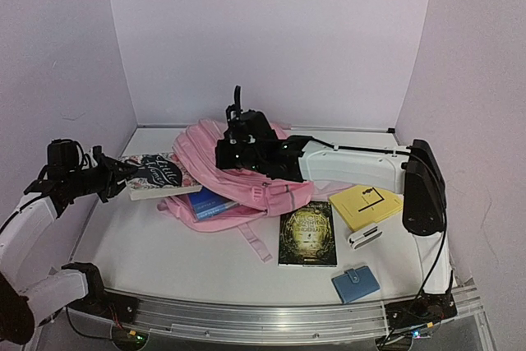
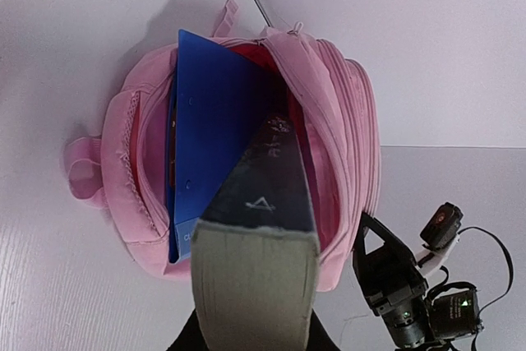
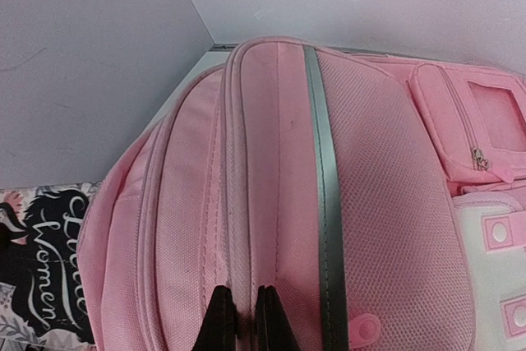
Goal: Pack the student bag
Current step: Place the book in the student bag.
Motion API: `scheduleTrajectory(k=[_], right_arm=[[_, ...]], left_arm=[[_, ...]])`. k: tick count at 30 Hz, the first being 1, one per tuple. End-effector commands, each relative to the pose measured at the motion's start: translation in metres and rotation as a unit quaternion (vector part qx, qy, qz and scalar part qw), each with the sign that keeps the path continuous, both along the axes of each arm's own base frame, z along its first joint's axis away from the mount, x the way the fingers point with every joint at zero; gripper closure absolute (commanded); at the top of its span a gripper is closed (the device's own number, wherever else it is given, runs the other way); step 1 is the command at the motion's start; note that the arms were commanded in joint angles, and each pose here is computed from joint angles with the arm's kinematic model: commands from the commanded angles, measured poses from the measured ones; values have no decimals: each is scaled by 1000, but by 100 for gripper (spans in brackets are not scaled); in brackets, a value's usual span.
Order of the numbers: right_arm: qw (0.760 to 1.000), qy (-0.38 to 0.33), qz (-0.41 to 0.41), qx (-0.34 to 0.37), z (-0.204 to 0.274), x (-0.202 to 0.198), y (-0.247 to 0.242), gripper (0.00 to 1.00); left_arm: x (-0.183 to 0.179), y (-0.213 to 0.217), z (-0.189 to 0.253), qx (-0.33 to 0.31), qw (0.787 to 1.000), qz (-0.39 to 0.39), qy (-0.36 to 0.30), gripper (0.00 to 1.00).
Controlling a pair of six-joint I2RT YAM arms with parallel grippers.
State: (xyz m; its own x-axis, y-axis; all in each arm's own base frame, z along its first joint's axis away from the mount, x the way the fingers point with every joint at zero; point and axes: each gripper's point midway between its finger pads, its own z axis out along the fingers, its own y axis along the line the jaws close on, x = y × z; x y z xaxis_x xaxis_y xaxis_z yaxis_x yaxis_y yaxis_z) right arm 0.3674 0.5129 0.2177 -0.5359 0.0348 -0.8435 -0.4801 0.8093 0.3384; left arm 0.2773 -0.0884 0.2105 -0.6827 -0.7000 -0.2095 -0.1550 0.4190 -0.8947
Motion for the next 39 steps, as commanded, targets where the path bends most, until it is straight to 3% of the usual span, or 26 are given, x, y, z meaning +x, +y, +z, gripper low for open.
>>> scheduleTrajectory(k=[1,6,22,24,27,30,33,39], right_arm=[[988,-48,21,147,111,-15,5,100],[987,-42,33,154,107,-18,11,100],[987,-23,51,152,82,-25,28,100],[987,-19,49,151,78,-25,27,100],[989,-20,37,145,74,-22,23,100],[990,-25,23,135,70,-20,16,100],[991,-33,12,127,70,-18,10,100],[993,-51,-6,105,73,-16,-3,100]], left_arm=[[24,-12,29,-33,995,-36,-82,100],[46,-30,22,-27,994,-48,-94,100],[137,-171,-6,23,979,-129,-157,100],[149,-184,-15,32,977,-143,-153,92],[155,-189,-35,40,980,-153,-122,65],[146,-175,-52,76,984,-134,-85,48],[126,-150,-61,124,984,-111,-57,34],[75,-92,-49,214,974,-60,-35,17]])
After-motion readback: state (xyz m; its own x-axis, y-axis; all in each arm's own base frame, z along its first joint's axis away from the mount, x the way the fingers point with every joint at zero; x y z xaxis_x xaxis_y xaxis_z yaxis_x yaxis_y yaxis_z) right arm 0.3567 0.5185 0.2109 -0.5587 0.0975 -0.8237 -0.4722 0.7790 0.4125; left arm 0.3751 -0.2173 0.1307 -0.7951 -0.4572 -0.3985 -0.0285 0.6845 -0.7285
